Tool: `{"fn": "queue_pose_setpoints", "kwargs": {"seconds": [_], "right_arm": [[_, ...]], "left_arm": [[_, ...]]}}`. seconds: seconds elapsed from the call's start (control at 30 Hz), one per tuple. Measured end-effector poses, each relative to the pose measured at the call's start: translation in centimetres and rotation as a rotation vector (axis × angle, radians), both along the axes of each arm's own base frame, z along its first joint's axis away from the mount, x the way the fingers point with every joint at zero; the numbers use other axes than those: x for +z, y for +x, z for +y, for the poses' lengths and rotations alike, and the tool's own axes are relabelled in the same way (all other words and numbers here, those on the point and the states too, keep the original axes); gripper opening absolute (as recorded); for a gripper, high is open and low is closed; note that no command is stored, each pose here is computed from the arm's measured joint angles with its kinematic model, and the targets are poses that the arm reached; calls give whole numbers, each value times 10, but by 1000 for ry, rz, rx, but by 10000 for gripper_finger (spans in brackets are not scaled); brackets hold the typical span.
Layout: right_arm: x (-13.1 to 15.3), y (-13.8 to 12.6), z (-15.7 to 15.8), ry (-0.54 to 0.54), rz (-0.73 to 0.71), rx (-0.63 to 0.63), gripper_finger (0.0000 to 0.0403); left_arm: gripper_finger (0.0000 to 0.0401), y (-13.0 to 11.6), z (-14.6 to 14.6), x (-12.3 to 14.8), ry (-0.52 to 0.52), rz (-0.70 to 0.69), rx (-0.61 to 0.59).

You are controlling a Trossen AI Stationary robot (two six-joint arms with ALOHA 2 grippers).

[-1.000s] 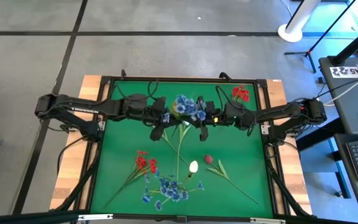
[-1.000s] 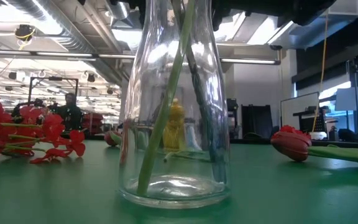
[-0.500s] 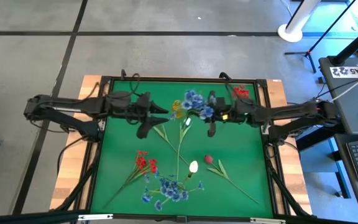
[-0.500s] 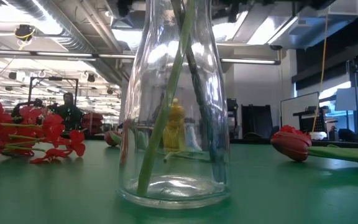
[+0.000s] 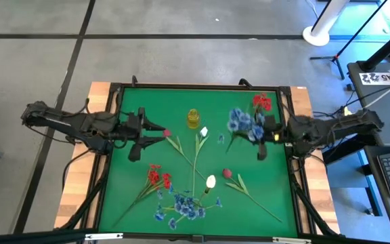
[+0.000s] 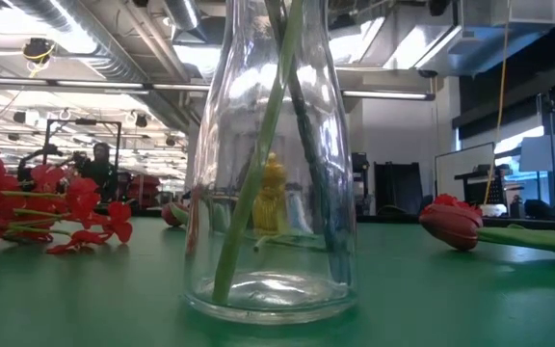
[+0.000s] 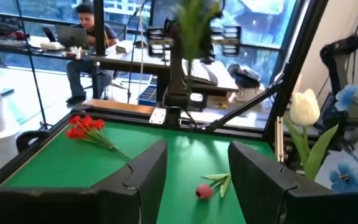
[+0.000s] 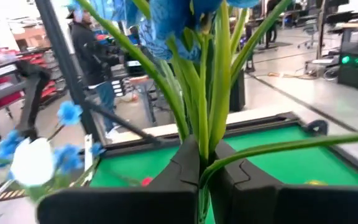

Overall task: Sort flowers into vase by color
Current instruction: Put the blue flowers into the transparent vase

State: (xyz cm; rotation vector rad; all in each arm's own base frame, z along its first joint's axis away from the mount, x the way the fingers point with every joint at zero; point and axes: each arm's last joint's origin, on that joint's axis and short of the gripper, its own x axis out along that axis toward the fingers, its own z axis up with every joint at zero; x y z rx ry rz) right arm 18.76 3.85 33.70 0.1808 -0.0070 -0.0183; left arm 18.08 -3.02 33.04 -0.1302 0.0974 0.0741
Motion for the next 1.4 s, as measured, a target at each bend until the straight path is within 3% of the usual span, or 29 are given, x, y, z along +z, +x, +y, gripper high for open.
{"fn": "queue_pose_setpoints", "kwargs": {"seconds": [0.2,0.33,0.57,0.77,1.13,1.4], "right_arm": [[-23,-5,41,67,-52,105,6],[-32,-7,67,114,-148,209,9],[-46,10,103,109,-260,270,6],[-64,32,120,110,-286,265,9],[-49,63,145,21,-303,310,9],[-60,92,146,-13,-261,319,10]], "left_arm": [[166,-11,2,-29,-43,-82,5],[166,-18,4,-36,-71,-129,8],[166,-20,6,-41,-96,-131,83],[166,-20,6,-41,-100,-128,85],[166,-20,8,-44,-100,-105,131],[166,-20,8,-45,-105,-91,132]]}}
